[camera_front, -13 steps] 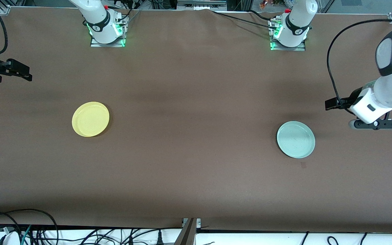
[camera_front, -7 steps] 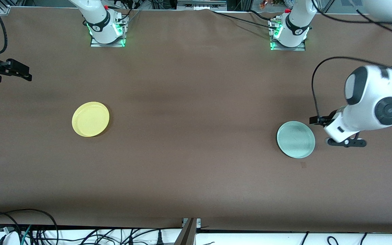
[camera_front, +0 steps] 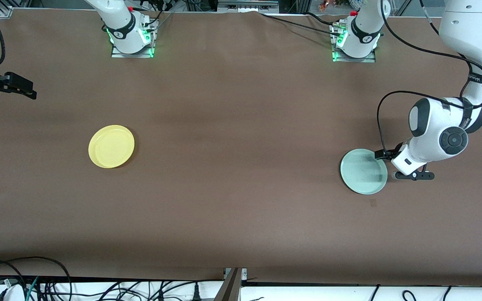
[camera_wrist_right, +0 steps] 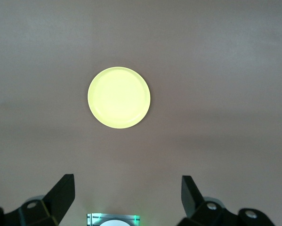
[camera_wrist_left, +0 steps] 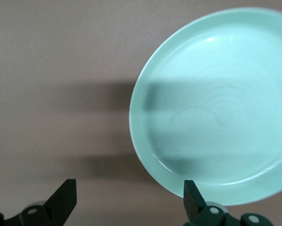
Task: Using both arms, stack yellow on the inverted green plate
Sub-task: 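Lower the left gripper and grasp the green plate's rim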
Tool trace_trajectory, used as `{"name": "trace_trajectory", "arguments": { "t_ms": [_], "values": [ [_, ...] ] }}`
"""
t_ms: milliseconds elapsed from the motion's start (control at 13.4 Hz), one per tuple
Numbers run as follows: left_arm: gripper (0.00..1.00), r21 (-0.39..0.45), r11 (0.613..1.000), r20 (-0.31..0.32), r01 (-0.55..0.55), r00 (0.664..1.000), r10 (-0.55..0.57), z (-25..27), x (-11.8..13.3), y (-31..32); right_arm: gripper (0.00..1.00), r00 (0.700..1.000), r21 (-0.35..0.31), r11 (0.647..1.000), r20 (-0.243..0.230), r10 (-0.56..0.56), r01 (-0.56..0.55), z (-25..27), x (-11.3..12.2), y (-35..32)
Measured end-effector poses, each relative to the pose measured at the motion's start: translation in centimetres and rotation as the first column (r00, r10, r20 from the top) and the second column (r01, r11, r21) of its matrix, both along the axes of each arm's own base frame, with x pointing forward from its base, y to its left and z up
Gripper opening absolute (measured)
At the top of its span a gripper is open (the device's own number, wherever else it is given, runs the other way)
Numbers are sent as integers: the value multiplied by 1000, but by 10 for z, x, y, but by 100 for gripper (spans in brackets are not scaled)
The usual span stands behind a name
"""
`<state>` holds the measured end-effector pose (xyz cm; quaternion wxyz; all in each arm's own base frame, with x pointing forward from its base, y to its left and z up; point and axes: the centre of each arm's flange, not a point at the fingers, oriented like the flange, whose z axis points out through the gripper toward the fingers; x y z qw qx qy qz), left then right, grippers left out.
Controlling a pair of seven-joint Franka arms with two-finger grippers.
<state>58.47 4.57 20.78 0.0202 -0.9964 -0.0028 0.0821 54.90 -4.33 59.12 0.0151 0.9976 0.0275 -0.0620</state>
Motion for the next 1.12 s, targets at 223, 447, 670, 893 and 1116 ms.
{"name": "trace_trajectory", "arguments": {
  "t_ms": [223, 447, 670, 893, 1116],
  "values": [
    [100, -5, 1000, 13, 0, 1000, 0, -15, 1, 1, 100, 1000, 0, 1000, -1, -1, 1, 0, 0, -1],
    [100, -14, 1000, 26, -13, 1000, 13, -18, 11, 1, 100, 1000, 0, 1000, -1, -2, 2, 0, 0, -1],
    [81, -17, 1000, 22, -16, 1000, 16, -26, 17, 1, 100, 1000, 0, 1000, -1, -1, 1, 0, 0, 0],
    [45, -20, 1000, 23, -5, 1000, 5, -30, 21, -2, 100, 1000, 0, 1000, -2, -4, 4, 0, 0, -2],
    [13, -21, 999, 24, 26, 999, -26, -28, 24, -9, 100, 999, 8, 999, -8, -34, 35, -4, 0, -18]
  ]
}}
